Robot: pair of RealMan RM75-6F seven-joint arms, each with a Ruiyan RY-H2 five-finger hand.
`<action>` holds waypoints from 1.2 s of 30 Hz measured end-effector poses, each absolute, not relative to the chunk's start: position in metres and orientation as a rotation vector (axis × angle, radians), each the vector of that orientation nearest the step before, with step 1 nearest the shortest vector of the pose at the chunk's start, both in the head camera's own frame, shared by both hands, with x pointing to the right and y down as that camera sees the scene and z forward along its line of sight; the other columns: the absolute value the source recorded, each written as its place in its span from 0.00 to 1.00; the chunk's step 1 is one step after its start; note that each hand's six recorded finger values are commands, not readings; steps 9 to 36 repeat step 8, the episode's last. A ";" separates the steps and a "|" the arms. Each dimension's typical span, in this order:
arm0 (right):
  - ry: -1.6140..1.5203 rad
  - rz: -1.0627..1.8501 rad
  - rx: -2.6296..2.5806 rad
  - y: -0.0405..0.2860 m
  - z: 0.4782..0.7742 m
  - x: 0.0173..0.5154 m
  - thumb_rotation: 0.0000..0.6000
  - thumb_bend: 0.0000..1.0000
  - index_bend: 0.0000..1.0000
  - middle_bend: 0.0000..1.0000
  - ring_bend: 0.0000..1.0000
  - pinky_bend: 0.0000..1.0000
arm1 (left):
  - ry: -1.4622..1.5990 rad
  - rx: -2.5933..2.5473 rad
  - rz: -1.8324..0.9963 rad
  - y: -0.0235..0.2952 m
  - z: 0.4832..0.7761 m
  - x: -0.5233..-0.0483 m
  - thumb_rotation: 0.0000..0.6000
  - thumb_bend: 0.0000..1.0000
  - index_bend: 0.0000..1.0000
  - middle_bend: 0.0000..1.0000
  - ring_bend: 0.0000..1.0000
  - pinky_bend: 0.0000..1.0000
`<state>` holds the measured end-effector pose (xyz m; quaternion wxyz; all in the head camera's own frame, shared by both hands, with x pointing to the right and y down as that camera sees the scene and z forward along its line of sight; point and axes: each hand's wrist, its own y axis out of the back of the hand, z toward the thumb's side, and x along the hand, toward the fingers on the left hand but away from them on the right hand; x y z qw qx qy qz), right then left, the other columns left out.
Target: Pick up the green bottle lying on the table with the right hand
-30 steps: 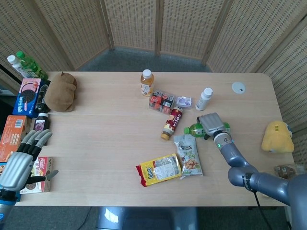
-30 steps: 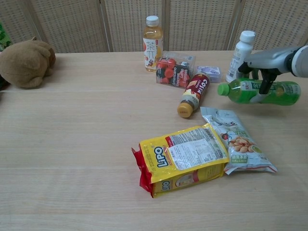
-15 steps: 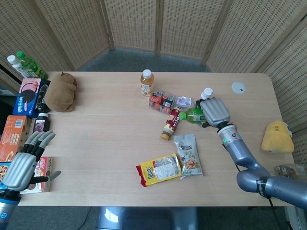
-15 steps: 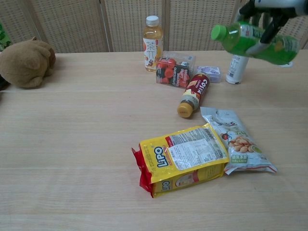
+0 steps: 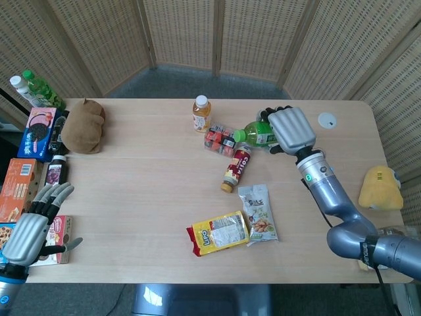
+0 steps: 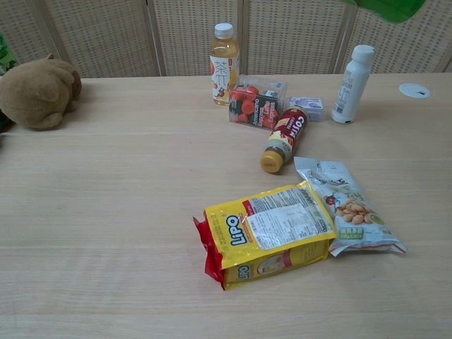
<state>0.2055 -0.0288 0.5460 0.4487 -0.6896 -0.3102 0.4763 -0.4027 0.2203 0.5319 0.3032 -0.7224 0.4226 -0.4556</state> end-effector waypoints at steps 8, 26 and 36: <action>-0.774 1.162 -1.683 -0.038 0.534 0.202 1.00 0.30 0.68 1.00 1.00 0.72 | 1.129 -1.909 -1.212 0.222 0.531 -0.404 1.00 0.00 0.00 0.00 0.00 0.00; -0.774 1.162 -1.683 -0.038 0.534 0.202 1.00 0.30 0.68 1.00 1.00 0.72 | 1.129 -1.909 -1.212 0.222 0.531 -0.404 1.00 0.00 0.00 0.00 0.00 0.00; -0.774 1.162 -1.683 -0.038 0.534 0.202 1.00 0.30 0.68 1.00 1.00 0.72 | 1.129 -1.909 -1.212 0.222 0.531 -0.404 1.00 0.00 0.00 0.00 0.00 0.00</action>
